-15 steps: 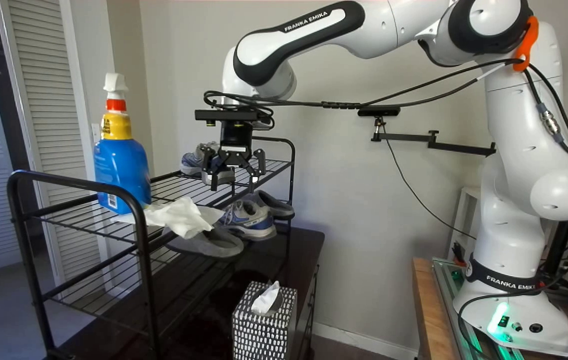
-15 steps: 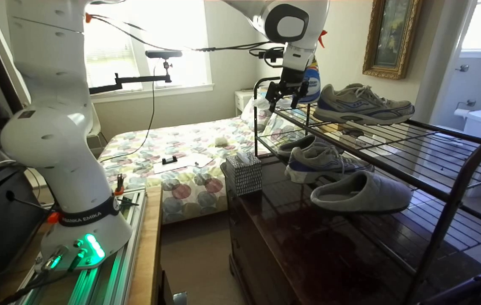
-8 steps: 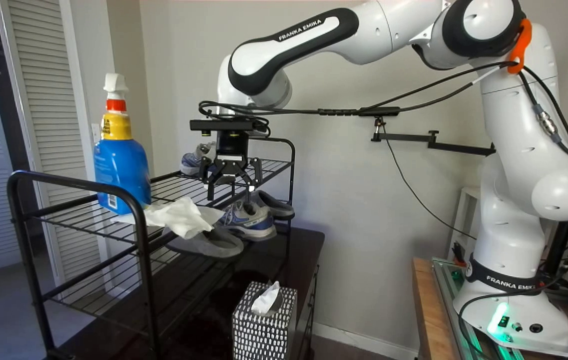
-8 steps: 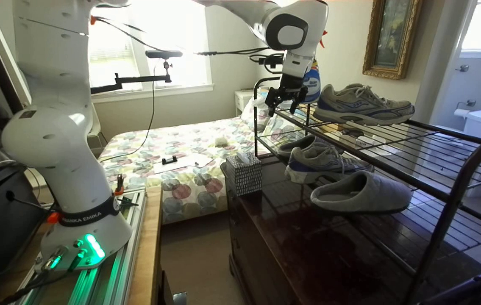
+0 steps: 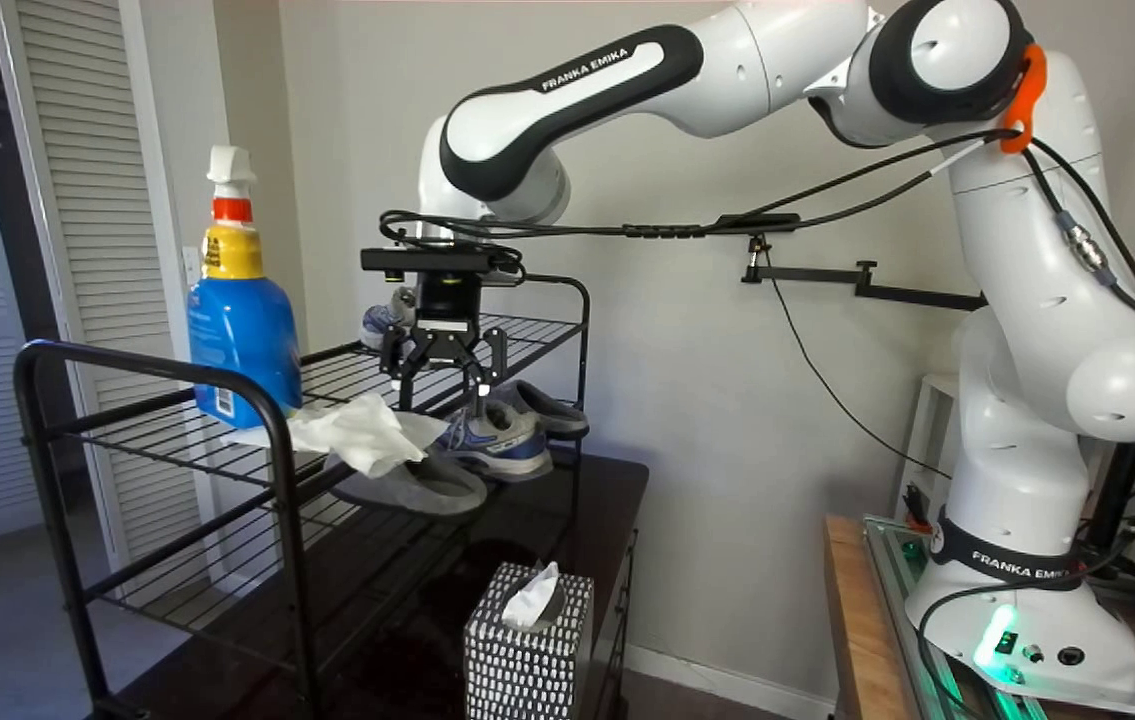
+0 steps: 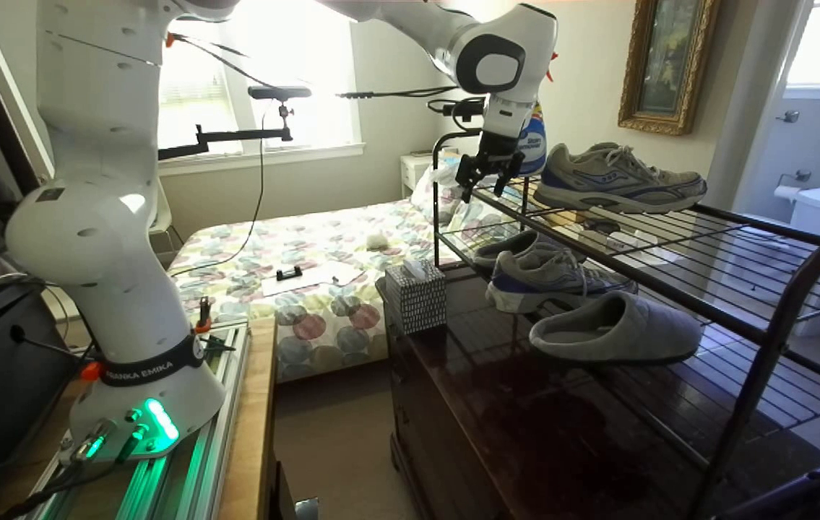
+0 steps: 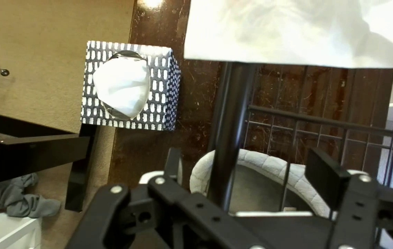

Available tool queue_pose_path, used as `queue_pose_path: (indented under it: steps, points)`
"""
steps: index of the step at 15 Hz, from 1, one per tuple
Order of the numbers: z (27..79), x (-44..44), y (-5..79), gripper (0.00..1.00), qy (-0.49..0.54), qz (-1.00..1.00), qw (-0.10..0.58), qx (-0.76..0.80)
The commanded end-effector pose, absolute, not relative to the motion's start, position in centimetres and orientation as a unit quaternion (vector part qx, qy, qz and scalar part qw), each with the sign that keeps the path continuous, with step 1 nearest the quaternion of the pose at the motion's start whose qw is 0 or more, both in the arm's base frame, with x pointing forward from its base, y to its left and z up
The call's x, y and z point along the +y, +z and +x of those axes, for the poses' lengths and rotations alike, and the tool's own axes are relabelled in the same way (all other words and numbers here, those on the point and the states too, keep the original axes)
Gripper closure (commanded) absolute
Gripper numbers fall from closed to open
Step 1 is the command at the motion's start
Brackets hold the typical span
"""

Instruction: Move the shoe rack slightly

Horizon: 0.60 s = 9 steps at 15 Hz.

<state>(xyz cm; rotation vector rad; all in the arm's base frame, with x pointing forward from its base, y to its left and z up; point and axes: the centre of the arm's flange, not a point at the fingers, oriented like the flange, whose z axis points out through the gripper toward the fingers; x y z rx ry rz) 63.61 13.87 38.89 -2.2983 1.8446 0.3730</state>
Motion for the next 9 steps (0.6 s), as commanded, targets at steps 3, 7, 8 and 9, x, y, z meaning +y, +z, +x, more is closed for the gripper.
queue_pose_path:
  steps: [3, 7, 8, 9]
  points:
    - [65.06, 14.64, 38.91, 0.55, 0.116, -0.769, 0.089, 0.623]
    - [65.14, 14.68, 38.96, 0.71, 0.118, -0.764, 0.086, 0.628]
    - [65.16, 14.69, 38.97, 0.72, 0.119, -0.763, 0.085, 0.629]
    - [65.20, 14.68, 38.98, 0.72, 0.119, -0.762, 0.084, 0.630]
